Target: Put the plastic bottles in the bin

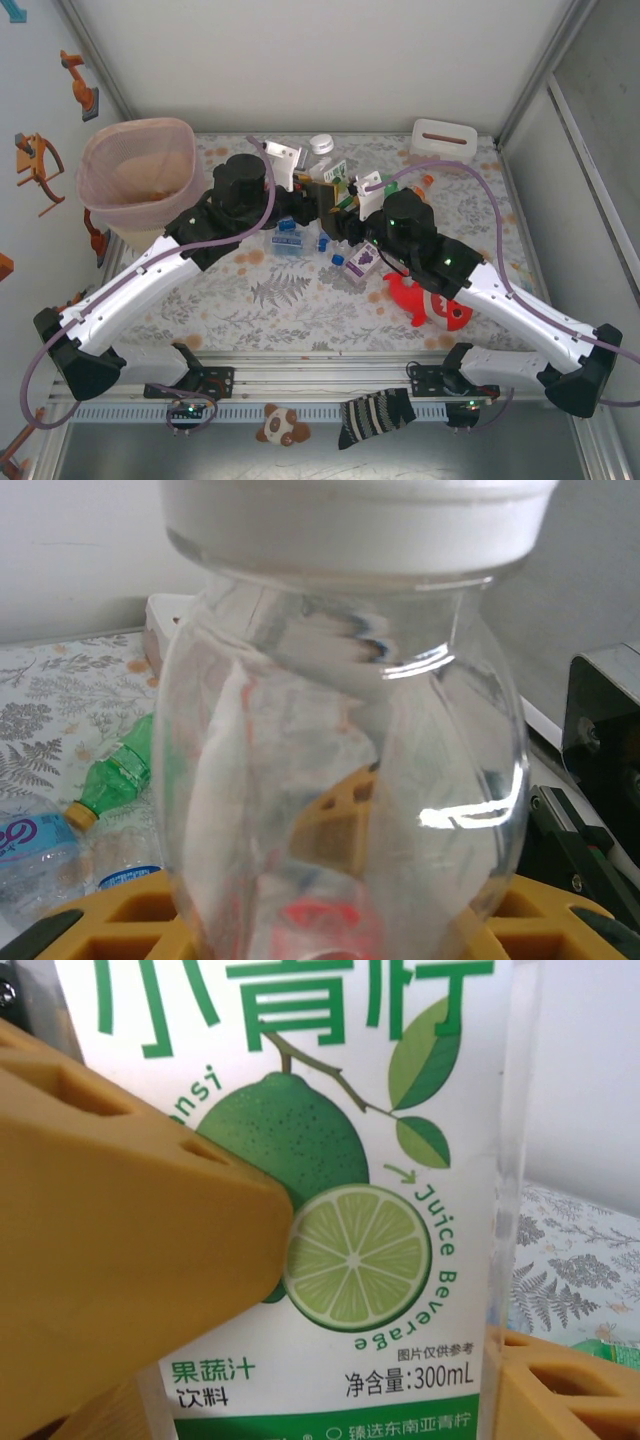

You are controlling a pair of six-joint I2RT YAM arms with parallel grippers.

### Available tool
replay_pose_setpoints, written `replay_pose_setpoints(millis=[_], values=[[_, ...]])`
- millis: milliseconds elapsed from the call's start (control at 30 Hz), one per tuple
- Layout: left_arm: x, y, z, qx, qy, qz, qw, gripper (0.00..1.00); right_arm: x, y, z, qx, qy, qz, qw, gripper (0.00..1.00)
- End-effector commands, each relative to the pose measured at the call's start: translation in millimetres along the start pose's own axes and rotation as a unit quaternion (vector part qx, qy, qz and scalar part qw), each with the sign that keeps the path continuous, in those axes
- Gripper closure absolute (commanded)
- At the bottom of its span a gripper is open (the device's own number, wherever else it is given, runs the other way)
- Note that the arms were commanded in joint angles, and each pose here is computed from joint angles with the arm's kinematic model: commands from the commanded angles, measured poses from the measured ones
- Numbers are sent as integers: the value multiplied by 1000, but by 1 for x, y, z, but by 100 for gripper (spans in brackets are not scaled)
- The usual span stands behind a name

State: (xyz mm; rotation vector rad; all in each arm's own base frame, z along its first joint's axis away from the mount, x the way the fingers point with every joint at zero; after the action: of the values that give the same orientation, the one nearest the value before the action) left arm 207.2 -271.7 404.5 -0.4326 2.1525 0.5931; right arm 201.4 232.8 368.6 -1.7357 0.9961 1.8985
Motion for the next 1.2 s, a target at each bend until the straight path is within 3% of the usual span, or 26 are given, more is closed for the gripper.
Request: replay_pose_setpoints(millis=[0, 100, 267, 400, 600, 867, 1167], values=[[-8, 6, -16, 32, -6, -9, 999, 58, -17, 7, -2, 6, -10, -38, 999, 52], [-9, 6, -16, 30, -9, -9, 999, 59, -16, 8, -2, 4, -9, -34, 999, 48], [-14, 10, -16, 17, -21, -14, 1000, 59, -14, 13, -1, -6, -7, -20, 1000, 22], [-21, 15, -14, 6, -27, -17, 999, 61, -11, 22, -1, -11, -6, -11, 1000, 15], [-40, 34, -3, -19, -29, -33, 999, 62, -11, 46, -6, 2, 4, -14, 1000, 13], [-82, 93, 33, -107, -8, -99, 989, 62, -13, 64, -13, 29, 17, -17, 999, 13], [-119, 171, 112, -215, 109, -206, 948, 63, -14, 63, -12, 26, 16, -16, 999, 13]])
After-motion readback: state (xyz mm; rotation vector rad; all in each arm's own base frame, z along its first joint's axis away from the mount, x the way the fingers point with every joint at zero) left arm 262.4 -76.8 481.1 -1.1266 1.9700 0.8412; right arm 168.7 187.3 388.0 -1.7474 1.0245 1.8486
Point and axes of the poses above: each hand's point on the last joint's axis, 136 mm out from that joint toward the fingers, its own y axis back along the fingers, its own z axis along the line the jaws close on, x = y × z, the point moved 8 cm from there along y, back along the fingers, and after that the axes turned 8 degrees about y, right-handed, at the moved point
